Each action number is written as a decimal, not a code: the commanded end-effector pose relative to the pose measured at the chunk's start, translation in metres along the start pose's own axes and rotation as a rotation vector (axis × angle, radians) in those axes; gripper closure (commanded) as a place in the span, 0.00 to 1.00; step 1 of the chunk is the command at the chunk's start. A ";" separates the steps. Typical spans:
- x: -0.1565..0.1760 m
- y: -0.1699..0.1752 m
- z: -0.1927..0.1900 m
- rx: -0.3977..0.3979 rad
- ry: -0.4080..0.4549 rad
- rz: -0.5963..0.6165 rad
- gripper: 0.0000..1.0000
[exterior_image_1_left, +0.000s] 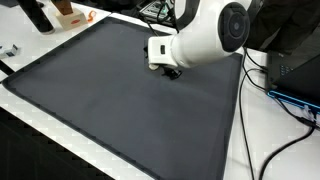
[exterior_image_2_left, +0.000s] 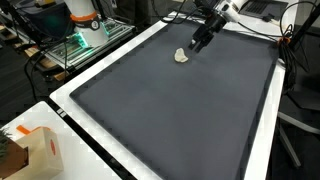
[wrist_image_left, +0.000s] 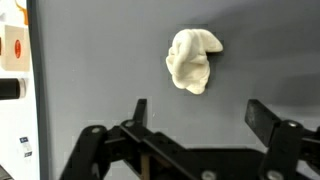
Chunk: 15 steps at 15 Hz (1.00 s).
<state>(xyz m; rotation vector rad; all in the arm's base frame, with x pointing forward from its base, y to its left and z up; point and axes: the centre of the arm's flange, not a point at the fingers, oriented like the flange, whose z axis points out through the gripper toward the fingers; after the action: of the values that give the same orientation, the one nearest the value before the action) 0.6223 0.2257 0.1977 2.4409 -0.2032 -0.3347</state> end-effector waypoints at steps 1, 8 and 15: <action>-0.010 -0.018 0.000 -0.113 0.041 0.026 0.00; -0.036 -0.037 0.003 -0.277 0.090 0.036 0.00; -0.059 -0.047 0.003 -0.318 0.090 0.028 0.00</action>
<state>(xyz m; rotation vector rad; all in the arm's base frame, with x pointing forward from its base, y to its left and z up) 0.5816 0.2703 0.1786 2.1666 -0.1407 -0.2294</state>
